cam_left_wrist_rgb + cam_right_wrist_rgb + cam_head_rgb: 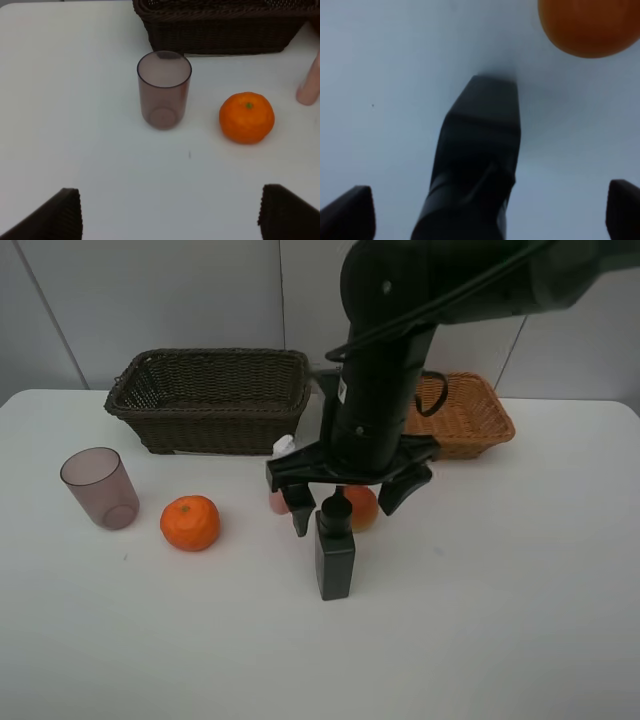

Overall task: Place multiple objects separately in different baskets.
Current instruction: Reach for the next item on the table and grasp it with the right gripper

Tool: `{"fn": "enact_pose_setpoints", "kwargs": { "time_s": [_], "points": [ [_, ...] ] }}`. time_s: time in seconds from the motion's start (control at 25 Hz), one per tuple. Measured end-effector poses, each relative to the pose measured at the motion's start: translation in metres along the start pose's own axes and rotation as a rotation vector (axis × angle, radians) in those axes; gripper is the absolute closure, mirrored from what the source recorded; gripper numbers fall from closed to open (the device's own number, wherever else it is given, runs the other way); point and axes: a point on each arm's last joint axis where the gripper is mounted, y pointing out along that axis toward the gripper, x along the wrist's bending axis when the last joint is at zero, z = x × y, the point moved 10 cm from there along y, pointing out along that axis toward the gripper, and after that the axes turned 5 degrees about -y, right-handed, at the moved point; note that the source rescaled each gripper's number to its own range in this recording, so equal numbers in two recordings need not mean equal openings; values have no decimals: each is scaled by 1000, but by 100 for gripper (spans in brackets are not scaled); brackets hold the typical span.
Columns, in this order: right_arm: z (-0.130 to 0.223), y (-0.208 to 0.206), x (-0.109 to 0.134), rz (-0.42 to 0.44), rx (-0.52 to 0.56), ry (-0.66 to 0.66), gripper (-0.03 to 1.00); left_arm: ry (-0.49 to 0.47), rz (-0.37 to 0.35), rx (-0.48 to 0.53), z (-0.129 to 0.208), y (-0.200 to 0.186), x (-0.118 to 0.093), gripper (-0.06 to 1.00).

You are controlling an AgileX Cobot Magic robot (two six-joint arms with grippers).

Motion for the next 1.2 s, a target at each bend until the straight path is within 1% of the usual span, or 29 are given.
{"fn": "enact_pose_setpoints", "kwargs": {
  "time_s": [0.16,0.36,0.64,0.84,1.2],
  "points": [
    [-1,6,4,-25,-21,11,-3,0,0,0,0,0,0,3],
    [-4,6,10,-36,-45,15,-3,0,0,0,0,0,0,3],
    [-3,16,13,-30,-30,22,-3,0,0,0,0,0,0,3],
    [-6,20,10,-10,-44,45,-3,0,0,0,0,0,0,3],
    [-10,20,8,1,-63,62,-3,0,0,0,0,0,0,3]
  ]
}}
